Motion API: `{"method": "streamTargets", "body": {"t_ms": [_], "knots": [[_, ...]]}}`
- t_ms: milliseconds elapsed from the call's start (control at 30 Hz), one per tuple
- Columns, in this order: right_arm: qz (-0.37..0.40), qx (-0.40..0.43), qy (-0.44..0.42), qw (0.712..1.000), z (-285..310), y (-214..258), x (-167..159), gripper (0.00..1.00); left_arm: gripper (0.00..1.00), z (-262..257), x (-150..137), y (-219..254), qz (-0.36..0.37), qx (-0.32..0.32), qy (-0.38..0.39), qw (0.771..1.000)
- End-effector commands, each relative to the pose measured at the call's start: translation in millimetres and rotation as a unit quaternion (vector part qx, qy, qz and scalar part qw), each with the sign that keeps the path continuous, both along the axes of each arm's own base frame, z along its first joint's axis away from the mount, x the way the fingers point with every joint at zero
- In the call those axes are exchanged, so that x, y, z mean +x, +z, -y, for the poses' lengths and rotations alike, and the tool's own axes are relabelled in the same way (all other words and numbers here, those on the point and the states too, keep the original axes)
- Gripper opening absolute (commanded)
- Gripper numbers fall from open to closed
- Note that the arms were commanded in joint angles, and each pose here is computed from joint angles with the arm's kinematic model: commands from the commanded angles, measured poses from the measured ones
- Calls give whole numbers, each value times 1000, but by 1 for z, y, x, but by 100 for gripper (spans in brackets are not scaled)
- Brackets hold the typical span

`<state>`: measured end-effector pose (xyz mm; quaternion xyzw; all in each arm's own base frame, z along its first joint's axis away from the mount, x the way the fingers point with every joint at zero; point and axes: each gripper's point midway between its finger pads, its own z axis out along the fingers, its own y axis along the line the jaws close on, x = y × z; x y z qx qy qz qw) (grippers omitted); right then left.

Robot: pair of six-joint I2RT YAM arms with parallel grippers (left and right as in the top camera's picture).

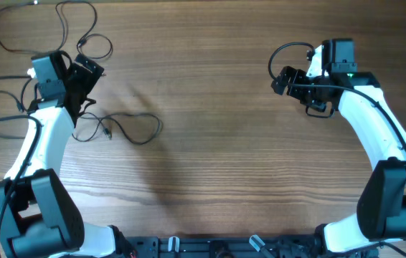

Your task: Untangle cables

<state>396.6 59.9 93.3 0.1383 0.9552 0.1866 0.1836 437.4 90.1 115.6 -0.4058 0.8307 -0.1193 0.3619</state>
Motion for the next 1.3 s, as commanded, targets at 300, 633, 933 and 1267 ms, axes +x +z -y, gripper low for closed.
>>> {"method": "streamTargets", "body": {"t_ms": [300, 633, 933, 1267], "knots": [[-12, -4, -1, 1000, -5, -8, -1, 100, 89, -14, 43, -38, -5, 284, -238, 929], [-16, -3, -4, 1000, -5, -9, -3, 99, 86, -33, 47, -73, -21, 269, -200, 942], [-31, 2, -13, 999, -5, -11, -8, 99, 4, -59, 43, -104, -32, 234, -149, 960], [-30, 3, -16, 999, -5, -11, -8, 100, 4, -81, 54, -73, 6, 273, -94, 957]]}}
